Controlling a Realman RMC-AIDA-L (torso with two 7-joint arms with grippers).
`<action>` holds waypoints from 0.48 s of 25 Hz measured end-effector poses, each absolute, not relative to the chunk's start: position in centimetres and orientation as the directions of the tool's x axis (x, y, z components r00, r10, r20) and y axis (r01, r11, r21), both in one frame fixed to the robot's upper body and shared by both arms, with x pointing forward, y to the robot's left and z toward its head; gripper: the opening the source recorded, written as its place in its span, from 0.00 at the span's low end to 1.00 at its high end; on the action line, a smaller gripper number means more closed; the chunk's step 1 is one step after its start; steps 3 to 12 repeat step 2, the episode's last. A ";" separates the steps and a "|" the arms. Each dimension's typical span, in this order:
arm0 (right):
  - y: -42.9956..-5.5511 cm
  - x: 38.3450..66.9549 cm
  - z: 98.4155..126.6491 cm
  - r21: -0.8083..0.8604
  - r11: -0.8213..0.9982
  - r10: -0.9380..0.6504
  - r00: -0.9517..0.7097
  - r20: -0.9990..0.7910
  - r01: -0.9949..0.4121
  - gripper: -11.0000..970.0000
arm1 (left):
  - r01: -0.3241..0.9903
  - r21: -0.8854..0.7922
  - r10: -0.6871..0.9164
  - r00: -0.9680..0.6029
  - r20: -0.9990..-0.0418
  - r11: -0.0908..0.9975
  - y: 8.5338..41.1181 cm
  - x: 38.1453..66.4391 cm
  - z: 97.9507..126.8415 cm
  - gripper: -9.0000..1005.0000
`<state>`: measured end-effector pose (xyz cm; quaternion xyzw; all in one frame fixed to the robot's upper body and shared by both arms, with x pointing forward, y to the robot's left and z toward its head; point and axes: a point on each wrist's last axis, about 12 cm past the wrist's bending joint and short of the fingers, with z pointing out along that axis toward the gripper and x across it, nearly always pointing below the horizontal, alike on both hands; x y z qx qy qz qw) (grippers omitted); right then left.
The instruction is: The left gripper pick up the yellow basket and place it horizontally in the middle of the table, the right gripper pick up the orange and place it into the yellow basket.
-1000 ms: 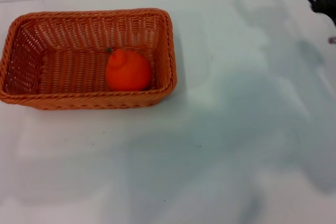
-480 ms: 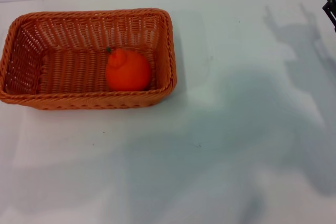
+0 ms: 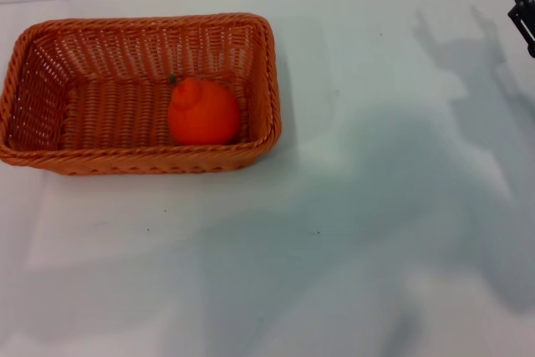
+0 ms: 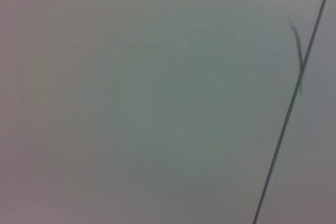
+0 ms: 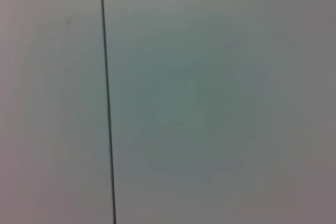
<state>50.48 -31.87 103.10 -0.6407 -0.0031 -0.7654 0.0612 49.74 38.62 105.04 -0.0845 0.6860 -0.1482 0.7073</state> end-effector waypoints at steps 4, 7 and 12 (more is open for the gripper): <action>-31.7 50.5 103.1 -0.072 -0.992 -0.090 -0.171 0.981 0.105 0.96 | 0.099 -0.322 -0.325 0.017 -0.945 0.941 38.6 49.7 105.0 0.79; -31.7 50.5 103.1 -0.072 -0.992 -0.090 -0.171 0.981 0.105 0.96 | 0.099 -0.322 -0.325 0.017 -0.945 0.941 38.6 49.7 105.0 0.79; -31.7 50.5 103.1 -0.072 -0.992 -0.090 -0.171 0.981 0.105 0.96 | 0.099 -0.322 -0.325 0.017 -0.945 0.941 38.6 49.7 105.0 0.79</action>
